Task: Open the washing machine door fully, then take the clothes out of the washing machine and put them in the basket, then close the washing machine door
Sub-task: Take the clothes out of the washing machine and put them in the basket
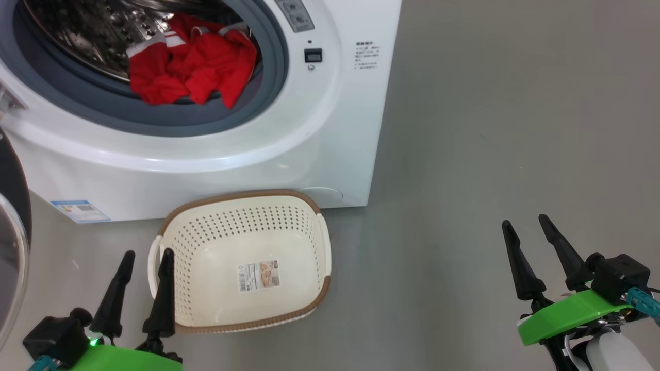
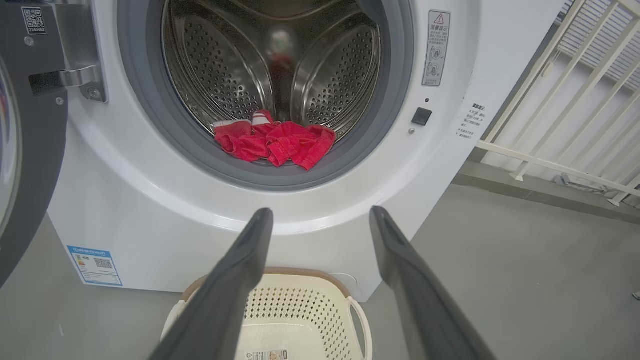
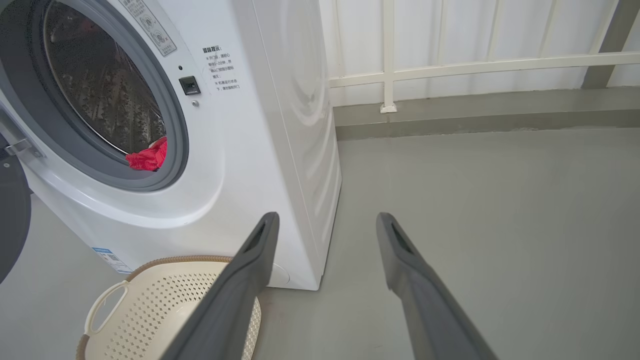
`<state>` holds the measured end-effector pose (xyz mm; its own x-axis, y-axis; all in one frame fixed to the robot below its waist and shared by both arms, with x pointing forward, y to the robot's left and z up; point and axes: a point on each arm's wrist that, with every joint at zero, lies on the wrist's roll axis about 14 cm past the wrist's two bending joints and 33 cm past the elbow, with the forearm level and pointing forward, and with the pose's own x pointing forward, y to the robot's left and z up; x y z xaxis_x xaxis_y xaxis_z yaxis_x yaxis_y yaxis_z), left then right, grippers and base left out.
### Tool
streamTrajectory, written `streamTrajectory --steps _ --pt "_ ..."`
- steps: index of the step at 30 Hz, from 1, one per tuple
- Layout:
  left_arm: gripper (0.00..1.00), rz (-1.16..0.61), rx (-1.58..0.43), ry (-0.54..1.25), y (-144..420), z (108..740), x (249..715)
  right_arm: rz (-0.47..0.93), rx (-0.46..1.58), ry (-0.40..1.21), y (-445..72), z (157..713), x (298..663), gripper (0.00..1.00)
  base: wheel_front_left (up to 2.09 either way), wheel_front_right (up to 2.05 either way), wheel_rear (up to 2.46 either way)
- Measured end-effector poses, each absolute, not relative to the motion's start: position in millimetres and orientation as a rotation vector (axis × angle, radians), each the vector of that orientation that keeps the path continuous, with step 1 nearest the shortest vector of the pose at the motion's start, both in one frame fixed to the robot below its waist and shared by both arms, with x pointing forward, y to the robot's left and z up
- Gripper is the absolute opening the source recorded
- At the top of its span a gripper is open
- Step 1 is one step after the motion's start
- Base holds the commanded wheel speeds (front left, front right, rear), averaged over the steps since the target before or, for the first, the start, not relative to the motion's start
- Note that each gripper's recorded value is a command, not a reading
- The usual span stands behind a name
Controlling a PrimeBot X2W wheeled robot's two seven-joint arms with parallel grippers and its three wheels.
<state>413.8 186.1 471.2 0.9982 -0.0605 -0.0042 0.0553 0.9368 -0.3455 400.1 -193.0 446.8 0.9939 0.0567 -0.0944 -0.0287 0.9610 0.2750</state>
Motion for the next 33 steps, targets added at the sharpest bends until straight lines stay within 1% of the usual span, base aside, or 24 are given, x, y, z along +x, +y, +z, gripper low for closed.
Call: streamTrajectory --steps 8,12,26,33 --pt "1.00 -0.055 -0.355 0.019 187.9 469.7 413.4 0.047 0.280 0.107 -191.0 445.0 400.9 1.00 1.04 -1.42 0.38" --pt "1.00 -0.051 -0.341 0.020 190.2 469.3 412.9 0.050 0.282 0.108 -189.4 444.7 401.3 1.00 0.77 -0.82 0.05" --pt "1.00 -0.049 -0.341 0.024 190.4 468.0 412.2 0.056 0.283 0.115 -186.9 442.5 401.9 1.00 0.07 -0.07 0.00" --pt "1.00 -0.077 -0.313 0.056 183.2 458.3 414.7 0.053 0.289 0.130 -185.7 436.7 402.9 1.00 0.00 0.00 0.00"
